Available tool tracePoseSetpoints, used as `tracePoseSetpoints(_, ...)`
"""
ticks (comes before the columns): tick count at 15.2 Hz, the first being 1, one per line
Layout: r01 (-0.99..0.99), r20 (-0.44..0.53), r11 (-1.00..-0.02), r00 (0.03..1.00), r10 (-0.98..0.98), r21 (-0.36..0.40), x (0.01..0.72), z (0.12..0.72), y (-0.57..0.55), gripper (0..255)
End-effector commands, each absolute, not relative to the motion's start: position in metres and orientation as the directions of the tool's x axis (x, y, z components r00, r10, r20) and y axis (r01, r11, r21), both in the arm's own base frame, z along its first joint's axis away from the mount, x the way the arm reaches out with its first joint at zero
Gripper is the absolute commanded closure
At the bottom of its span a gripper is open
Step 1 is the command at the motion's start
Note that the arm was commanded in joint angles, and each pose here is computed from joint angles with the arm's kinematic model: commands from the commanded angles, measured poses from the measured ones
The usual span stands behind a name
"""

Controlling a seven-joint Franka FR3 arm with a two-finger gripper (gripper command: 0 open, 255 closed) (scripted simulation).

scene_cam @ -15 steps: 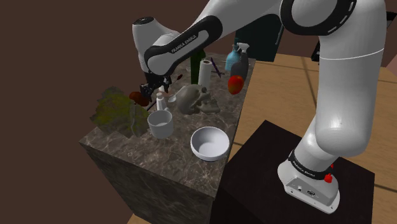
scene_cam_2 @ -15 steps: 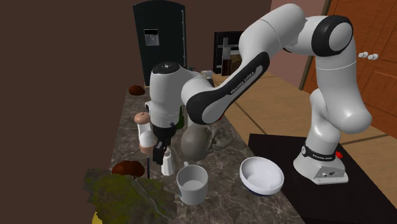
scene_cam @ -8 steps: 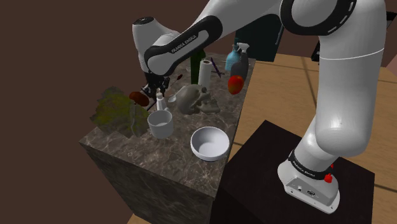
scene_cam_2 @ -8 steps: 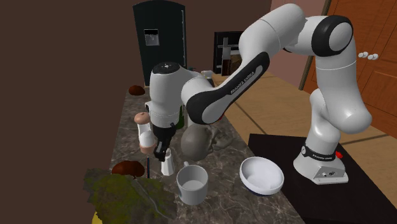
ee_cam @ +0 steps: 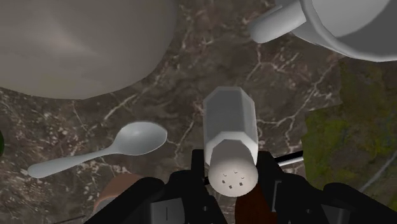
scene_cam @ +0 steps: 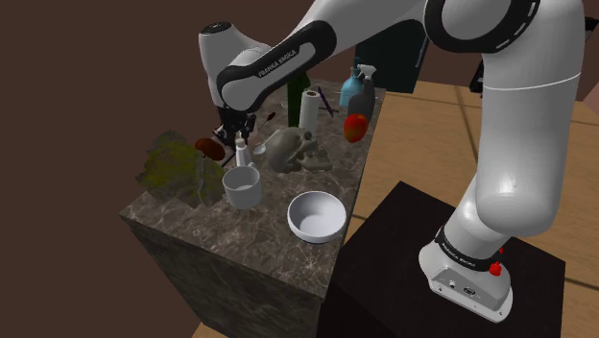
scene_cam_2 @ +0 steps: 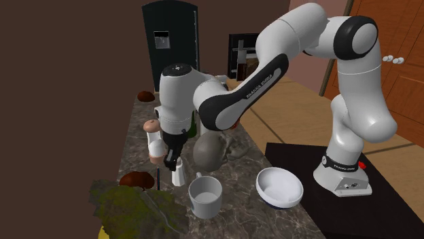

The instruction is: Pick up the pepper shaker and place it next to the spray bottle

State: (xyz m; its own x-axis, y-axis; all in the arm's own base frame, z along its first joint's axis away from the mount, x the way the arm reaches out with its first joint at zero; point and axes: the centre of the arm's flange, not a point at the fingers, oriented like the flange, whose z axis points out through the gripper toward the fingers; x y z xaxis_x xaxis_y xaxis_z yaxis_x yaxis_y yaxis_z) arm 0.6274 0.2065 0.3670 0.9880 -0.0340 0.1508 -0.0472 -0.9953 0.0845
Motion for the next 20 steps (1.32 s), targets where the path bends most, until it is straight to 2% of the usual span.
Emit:
tracePoseSetpoints(1,-0.047,0.151,-0.995,0.988,-0.034,0.085,0.627,0.376,0.207,255)
tracePoseSetpoints(20,-0.047,0.151,-0.995,0.988,-0.034,0.085,0.627,0.477,0.207,255)
